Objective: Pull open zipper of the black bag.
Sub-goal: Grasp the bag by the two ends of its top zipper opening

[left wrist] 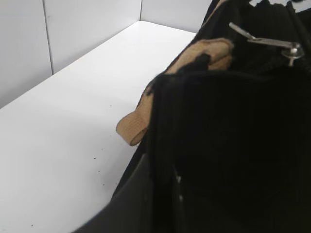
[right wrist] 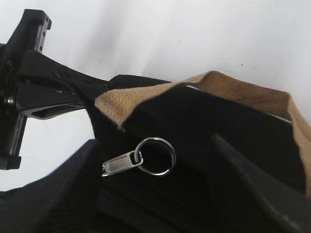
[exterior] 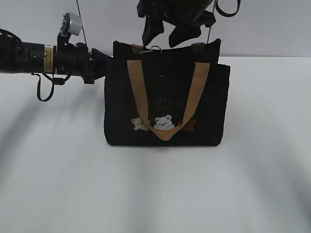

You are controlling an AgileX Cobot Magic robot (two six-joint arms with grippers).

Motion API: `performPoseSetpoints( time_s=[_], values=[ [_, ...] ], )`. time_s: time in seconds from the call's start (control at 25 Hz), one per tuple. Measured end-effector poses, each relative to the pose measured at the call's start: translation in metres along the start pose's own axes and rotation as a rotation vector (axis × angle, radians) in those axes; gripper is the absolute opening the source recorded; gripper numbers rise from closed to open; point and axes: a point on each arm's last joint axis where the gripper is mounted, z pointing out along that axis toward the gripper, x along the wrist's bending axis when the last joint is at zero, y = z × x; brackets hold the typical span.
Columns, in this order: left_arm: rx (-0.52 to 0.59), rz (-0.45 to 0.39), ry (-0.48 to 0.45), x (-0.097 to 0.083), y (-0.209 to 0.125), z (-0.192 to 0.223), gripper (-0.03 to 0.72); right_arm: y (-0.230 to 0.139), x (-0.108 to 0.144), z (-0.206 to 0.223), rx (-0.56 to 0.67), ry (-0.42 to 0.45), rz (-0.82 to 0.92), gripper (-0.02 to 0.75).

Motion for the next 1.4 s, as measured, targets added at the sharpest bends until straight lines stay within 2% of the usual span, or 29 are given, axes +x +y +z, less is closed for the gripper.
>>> performPoseSetpoints(
  time_s=[0.64, 1.04, 1.16, 1.4],
  values=[
    [0.000, 0.000, 0.000, 0.000, 0.000, 0.000, 0.016, 0.002, -0.004, 0.013, -0.029, -0.003, 0.008, 0.504],
    [0.000, 0.000, 0.000, 0.000, 0.000, 0.000, 0.016, -0.003, -0.006, 0.022, 0.020, -0.009, 0.011, 0.502],
    [0.000, 0.000, 0.000, 0.000, 0.000, 0.000, 0.016, -0.004, -0.006, 0.023, 0.030, -0.010, 0.011, 0.453],
    [0.003, 0.000, 0.004, 0.000, 0.000, 0.000, 0.017, -0.004, -0.006, 0.023, 0.036, -0.009, 0.012, 0.268]
  ],
)
